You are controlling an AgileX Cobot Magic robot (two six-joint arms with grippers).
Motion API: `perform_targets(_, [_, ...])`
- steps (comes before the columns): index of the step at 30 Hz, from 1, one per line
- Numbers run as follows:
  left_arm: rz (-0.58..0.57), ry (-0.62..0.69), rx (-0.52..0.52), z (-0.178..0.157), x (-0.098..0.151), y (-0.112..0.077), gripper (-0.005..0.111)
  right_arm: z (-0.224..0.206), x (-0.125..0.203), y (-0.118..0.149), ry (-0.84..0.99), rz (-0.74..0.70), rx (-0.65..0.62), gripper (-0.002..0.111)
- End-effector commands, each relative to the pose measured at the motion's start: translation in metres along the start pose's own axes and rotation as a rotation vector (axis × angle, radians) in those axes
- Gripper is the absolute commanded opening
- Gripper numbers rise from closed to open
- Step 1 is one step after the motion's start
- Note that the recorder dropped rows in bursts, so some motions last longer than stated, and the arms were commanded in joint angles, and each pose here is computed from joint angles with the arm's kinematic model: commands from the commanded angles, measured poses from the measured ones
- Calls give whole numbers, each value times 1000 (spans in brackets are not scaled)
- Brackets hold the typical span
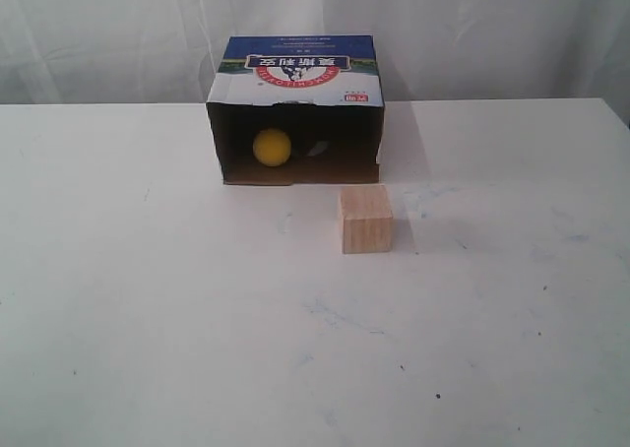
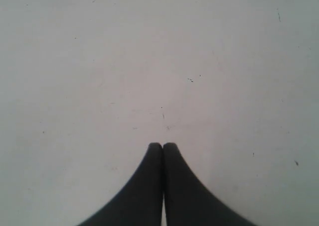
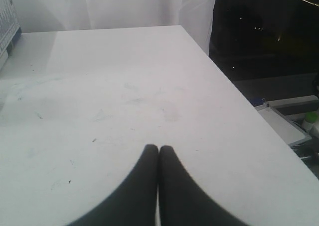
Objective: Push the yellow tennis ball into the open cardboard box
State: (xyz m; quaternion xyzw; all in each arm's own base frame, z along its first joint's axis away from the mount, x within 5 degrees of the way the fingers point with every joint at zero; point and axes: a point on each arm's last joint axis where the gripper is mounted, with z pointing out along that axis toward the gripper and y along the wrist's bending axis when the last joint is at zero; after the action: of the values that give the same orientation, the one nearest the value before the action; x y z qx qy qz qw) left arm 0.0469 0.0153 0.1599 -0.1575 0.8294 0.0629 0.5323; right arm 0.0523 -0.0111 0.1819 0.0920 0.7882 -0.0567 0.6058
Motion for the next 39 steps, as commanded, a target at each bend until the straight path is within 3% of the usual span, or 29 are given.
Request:
perform_targets(1, [-3, 32, -6, 0, 3, 0, 0, 0, 0, 0, -8, 9, 3, 0])
perform_targets(16, [-3, 27, -5, 0, 3, 0, 0, 0, 0, 1, -2, 5, -19, 0])
perform_targets(24, [-3, 28, -5, 0, 3, 0, 0, -5, -30, 2, -342, 35, -43, 0])
perform_targets(32, [-3, 28, -5, 0, 3, 0, 0, -5, -29, 3, -328, 127, -61, 0])
perform_targets(37, [-3, 28, -5, 0, 3, 0, 0, -5, -28, 5, -316, 29, -81, 0])
perform_targets(39, [-3, 28, -5, 0, 3, 0, 0, -2, -18, 6, -200, 47, -101, 0])
